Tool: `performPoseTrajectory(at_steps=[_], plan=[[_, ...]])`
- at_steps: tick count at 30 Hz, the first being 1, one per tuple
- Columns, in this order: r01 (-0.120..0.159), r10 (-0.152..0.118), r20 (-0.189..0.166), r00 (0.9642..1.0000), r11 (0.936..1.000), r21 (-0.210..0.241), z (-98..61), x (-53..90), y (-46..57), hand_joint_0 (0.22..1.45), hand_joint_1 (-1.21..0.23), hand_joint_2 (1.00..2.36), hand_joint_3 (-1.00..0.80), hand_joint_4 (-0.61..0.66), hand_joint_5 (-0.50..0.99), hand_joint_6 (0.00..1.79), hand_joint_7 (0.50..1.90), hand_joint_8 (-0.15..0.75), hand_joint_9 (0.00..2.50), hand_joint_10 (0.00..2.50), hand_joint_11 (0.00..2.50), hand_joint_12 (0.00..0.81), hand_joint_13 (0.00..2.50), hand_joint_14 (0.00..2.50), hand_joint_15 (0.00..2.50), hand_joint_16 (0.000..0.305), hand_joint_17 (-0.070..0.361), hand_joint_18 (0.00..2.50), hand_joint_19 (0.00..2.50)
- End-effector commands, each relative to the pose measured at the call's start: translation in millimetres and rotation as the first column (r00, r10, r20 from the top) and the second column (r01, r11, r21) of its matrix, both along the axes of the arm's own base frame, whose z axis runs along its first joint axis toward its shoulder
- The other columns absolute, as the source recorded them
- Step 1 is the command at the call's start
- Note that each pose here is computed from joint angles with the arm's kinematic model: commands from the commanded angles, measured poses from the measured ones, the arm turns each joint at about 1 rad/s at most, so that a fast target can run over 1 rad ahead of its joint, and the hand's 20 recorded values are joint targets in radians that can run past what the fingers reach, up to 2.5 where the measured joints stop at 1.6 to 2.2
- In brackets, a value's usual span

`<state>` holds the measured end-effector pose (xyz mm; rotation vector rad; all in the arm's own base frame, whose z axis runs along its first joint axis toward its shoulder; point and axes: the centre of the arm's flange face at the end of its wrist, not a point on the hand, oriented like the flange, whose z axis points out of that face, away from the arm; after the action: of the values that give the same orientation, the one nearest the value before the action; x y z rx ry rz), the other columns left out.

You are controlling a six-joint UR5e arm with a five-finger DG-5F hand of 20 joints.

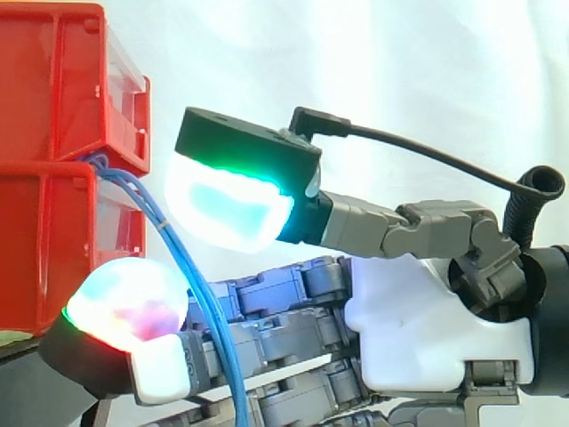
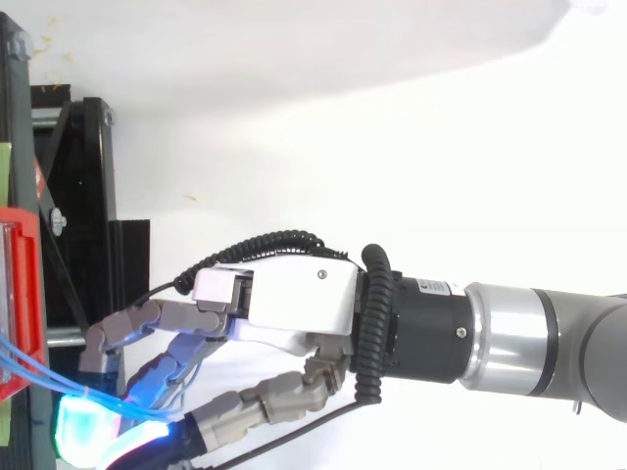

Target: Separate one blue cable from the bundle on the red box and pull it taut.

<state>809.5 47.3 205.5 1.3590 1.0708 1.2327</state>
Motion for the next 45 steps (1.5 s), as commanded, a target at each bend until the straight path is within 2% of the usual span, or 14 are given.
performPoseTrajectory(at_steps=[1, 5, 11, 14, 16, 18, 23, 25, 27, 28, 34, 38, 41, 45], plan=[[0.003, -0.003, 0.005, 1.0000, 1.0000, 0.000, 1.6, 0.8, -2.2, 0.53, -0.64, 1.01, -0.40, 0.22, -0.10, 0.54, 1.16, 0.211, 0.89, 0.01, 0.51, 0.358, 0.73, 0.02, 0.52, 0.043, 0.098, 0.66, 0.46], [0.006, -0.006, 0.007, 1.0000, 1.0000, 0.005, 5.1, 2.3, -6.5, 0.54, -0.64, 1.01, -0.39, 0.22, -0.10, 0.53, 1.17, 0.210, 0.89, 0.02, 0.50, 0.357, 0.72, 0.02, 0.53, 0.043, 0.097, 0.67, 0.46], [0.031, -0.031, -0.021, 0.9993, 0.9995, -0.001, 5.9, 1.2, -26.9, 0.54, -0.64, 1.01, -0.39, 0.23, -0.10, 0.53, 1.19, 0.210, 0.90, 0.01, 0.51, 0.353, 0.72, 0.02, 0.53, 0.042, 0.095, 0.67, 0.46], [0.037, -0.037, -0.031, 0.9988, 0.9993, -0.002, 4.4, 0.1, -33.3, 0.55, -0.65, 1.01, -0.39, 0.22, -0.10, 0.53, 1.19, 0.207, 0.90, 0.01, 0.51, 0.352, 0.73, 0.02, 0.52, 0.042, 0.095, 0.67, 0.46], [0.049, -0.050, -0.046, 0.9977, 0.9988, -0.005, 3.6, -1.1, -44.6, 0.55, -0.65, 1.01, -0.38, 0.22, -0.09, 0.52, 1.19, 0.209, 0.90, 0.02, 0.51, 0.353, 0.73, 0.02, 0.52, 0.042, 0.094, 0.67, 0.46], [0.055, -0.056, -0.052, 0.9971, 0.9984, -0.006, 3.1, -1.7, -50.8, 0.56, -0.65, 1.01, -0.38, 0.21, -0.09, 0.53, 1.20, 0.209, 0.90, 0.02, 0.51, 0.352, 0.73, 0.02, 0.52, 0.042, 0.094, 0.67, 0.46], [0.061, -0.062, -0.054, 0.9966, 0.9981, -0.011, 10.0, -3.1, -57.1, 0.58, -0.68, 1.01, -0.31, 0.18, -0.11, 0.60, 1.10, 0.208, 0.90, 0.01, 0.51, 0.348, 0.73, 0.02, 0.53, 0.041, 0.092, 0.68, 0.47], [0.060, -0.062, -0.054, 0.9966, 0.9978, -0.028, 23.9, -4.1, -57.3, 0.58, -0.69, 1.02, -0.27, 0.17, -0.13, 0.68, 0.98, 0.207, 0.90, 0.01, 0.51, 0.349, 0.73, 0.02, 0.52, 0.041, 0.093, 0.68, 0.47], [0.060, -0.061, -0.052, 0.9968, 0.9977, -0.033, 28.4, -4.8, -57.4, 0.58, -0.69, 1.02, -0.26, 0.16, -0.14, 0.71, 0.94, 0.208, 0.89, 0.01, 0.52, 0.348, 0.73, 0.02, 0.52, 0.041, 0.093, 0.68, 0.47], [0.060, -0.063, -0.048, 0.9969, 0.9969, -0.051, 37.1, -6.0, -57.8, 0.58, -0.69, 1.02, -0.25, 0.17, -0.15, 0.73, 0.90, 0.208, 0.89, 0.02, 0.52, 0.348, 0.73, 0.02, 0.53, 0.041, 0.093, 0.68, 0.47], [0.060, -0.064, -0.027, 0.9976, 0.9915, -0.115, 61.0, -3.1, -51.9, 0.57, -0.70, 1.01, -0.31, 0.19, -0.15, 0.75, 0.84, 0.206, 0.88, 0.01, 0.52, 0.350, 0.73, 0.02, 0.53, 0.041, 0.093, 0.68, 0.47], [0.054, -0.061, -0.049, 0.9969, 0.9903, -0.128, 59.6, -5.4, -46.7, 0.56, -0.70, 1.01, -0.34, 0.20, -0.15, 0.74, 0.85, 0.208, 0.88, 0.01, 0.51, 0.351, 0.73, 0.02, 0.53, 0.042, 0.094, 0.69, 0.46], [0.052, -0.059, -0.053, 0.9968, 0.9899, -0.132, 57.6, -6.1, -42.4, 0.56, -0.70, 1.01, -0.35, 0.20, -0.15, 0.72, 0.88, 0.207, 0.88, 0.01, 0.51, 0.349, 0.73, 0.02, 0.52, 0.042, 0.093, 0.69, 0.46], [0.030, -0.043, -0.096, 0.9944, 0.9902, -0.137, 34.9, -15.4, -29.9, 0.57, -0.71, 1.01, -0.33, 0.19, -0.15, 0.72, 0.89, 0.207, 0.88, 0.01, 0.52, 0.349, 0.73, 0.02, 0.52, 0.041, 0.093, 0.68, 0.47]])
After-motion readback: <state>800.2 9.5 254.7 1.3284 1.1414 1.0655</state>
